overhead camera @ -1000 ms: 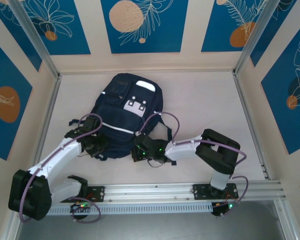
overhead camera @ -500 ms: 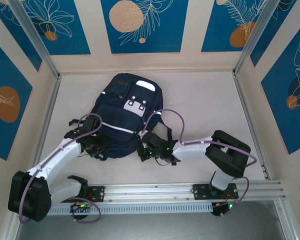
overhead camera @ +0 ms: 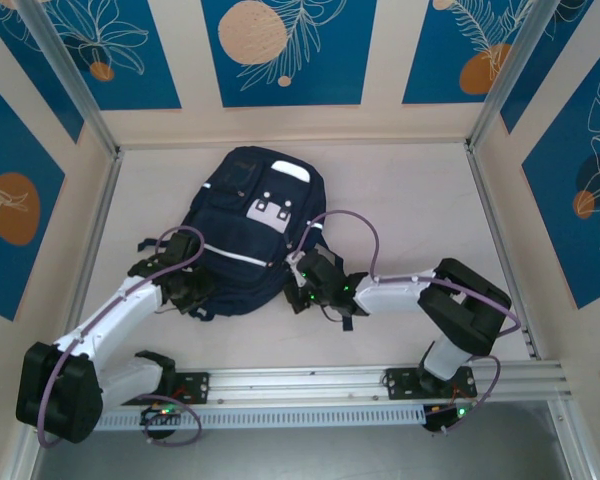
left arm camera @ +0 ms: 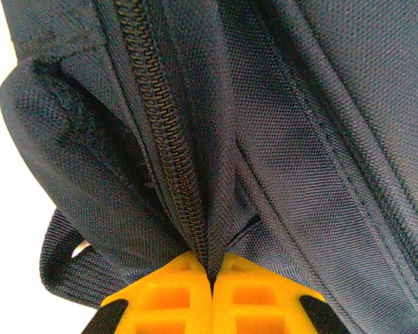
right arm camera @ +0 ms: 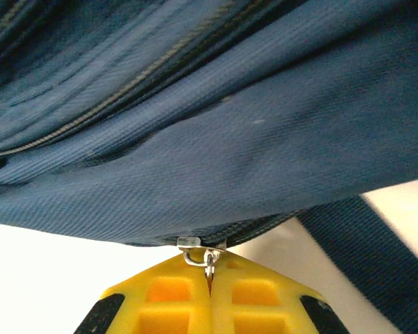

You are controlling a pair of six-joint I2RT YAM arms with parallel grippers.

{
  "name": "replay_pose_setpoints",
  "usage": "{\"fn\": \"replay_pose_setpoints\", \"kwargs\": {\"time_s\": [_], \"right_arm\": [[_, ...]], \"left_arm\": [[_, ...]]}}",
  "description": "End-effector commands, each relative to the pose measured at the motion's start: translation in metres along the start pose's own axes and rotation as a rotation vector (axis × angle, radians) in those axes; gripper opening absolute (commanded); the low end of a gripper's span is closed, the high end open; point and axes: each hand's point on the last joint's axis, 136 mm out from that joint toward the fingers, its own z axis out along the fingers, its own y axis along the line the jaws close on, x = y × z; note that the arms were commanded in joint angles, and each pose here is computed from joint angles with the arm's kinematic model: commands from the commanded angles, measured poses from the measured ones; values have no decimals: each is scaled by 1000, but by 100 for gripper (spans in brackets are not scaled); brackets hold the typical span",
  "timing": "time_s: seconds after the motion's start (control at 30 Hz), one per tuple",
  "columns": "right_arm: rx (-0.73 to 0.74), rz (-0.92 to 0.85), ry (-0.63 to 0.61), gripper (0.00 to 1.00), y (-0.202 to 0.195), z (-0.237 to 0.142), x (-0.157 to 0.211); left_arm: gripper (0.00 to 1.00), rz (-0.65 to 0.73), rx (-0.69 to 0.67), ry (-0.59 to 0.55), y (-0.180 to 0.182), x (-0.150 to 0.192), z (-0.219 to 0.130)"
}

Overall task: Pack the student bag
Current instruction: Zip the student bag at the center of the table.

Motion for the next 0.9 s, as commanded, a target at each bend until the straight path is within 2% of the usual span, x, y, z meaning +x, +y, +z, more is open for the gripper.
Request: {"fn": "replay_pose_setpoints", "kwargs": {"time_s": [0.0,0.47,0.73,0.8,0.87], "right_arm": [[23,20,-20,0,-12,-6,-6],[66,228,-22,0,-56,-5,-16],[154,355,18,0,-75,-4,-20],[153,365,25,2,-74,-4,-18],[156,389,23,9,-74,-6,-14]], "left_arm": [[0,24,-36,-54,5,-11,-9],[0,25,-35,-49,7,-8,-8],[0,14,-24,-29,7,-4,-2],[0,11,-14,-18,6,-2,1],[0,15,10,2,2,2,4]]}}
